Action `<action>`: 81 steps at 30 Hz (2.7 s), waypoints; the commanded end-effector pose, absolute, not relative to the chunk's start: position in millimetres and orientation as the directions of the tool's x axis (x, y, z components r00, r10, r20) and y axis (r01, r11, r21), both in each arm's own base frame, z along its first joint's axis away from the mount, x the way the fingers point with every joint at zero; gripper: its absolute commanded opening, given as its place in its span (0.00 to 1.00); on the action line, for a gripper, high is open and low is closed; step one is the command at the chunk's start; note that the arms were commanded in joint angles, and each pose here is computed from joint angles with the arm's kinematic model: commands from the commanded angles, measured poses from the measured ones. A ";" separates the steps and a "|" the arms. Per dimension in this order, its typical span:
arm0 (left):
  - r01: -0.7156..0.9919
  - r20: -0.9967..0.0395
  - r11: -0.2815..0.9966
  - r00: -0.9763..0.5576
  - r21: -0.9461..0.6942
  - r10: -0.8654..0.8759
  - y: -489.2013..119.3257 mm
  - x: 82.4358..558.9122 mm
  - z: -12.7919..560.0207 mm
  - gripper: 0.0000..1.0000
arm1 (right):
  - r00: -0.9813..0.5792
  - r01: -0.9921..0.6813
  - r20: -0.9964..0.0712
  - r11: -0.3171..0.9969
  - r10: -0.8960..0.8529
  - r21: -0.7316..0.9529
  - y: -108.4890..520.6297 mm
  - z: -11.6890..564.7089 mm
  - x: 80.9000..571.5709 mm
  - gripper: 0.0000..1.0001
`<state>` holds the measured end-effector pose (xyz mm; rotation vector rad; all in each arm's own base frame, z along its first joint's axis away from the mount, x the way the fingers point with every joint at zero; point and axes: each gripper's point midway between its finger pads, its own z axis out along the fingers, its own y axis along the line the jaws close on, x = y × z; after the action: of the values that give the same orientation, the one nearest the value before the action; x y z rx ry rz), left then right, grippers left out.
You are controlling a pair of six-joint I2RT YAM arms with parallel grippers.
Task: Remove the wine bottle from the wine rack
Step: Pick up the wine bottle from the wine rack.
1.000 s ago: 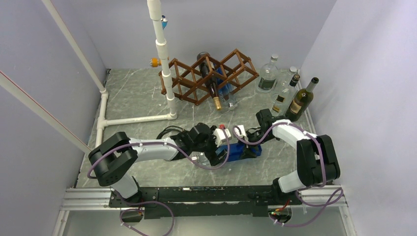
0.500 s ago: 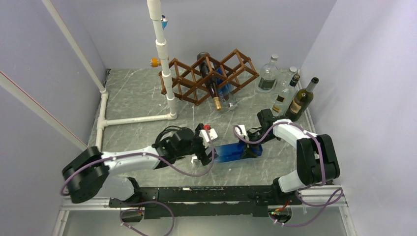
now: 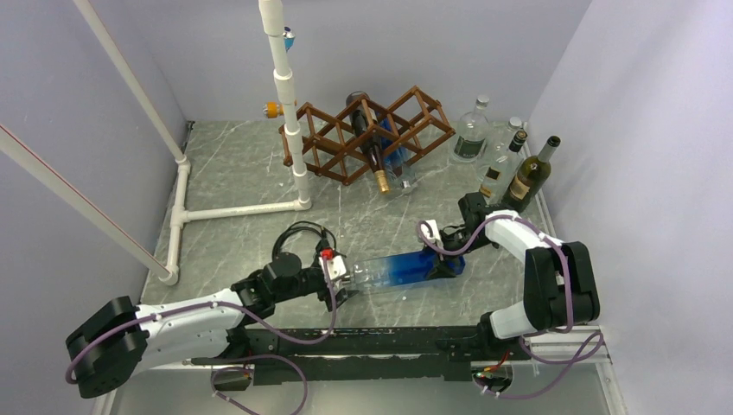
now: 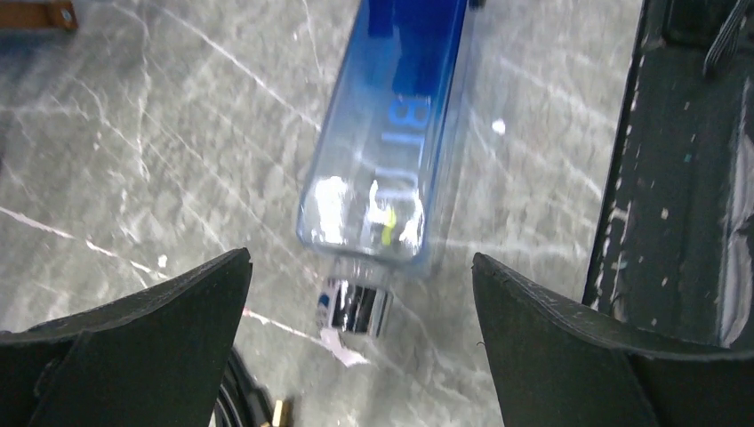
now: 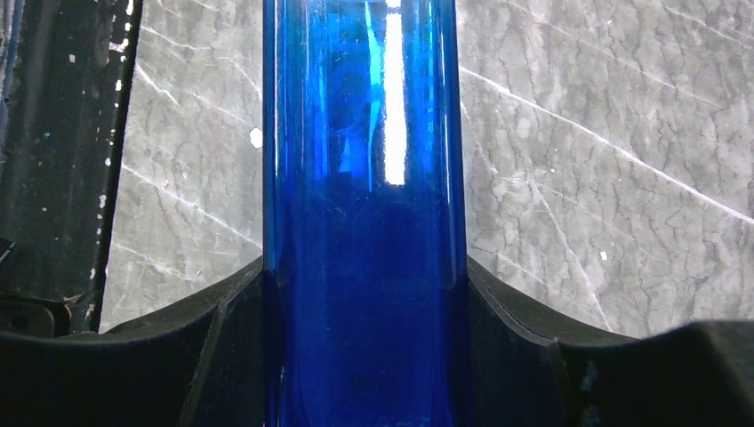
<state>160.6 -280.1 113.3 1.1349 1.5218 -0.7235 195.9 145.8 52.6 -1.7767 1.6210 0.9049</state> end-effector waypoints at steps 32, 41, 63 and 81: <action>0.945 -0.972 0.284 0.201 0.160 -0.123 -291.2 134.8 178.3 0.99 | 0.133 -0.983 -0.981 -0.142 -0.143 -0.113 181.2 178.2 178.9 0.00; 0.938 -0.938 0.308 0.243 0.161 -0.248 -304.3 137.5 217.3 1.00 | 0.080 -0.990 -0.993 -0.127 -0.089 -0.068 184.8 187.9 176.9 0.00; 0.969 -0.937 0.223 0.171 0.105 -0.304 -333.1 133.9 243.1 0.24 | 0.002 -0.994 -0.998 -0.108 -0.062 0.004 187.4 188.2 181.6 0.00; 0.965 -0.988 0.214 0.153 0.149 -0.002 -357.5 160.6 253.4 0.00 | -0.041 -0.989 -0.981 -0.131 -0.189 0.067 181.3 156.7 185.7 0.65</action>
<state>156.5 -349.5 238.5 1.0435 1.1897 -0.9867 176.3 166.8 127.4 -1.6031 1.3088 1.1728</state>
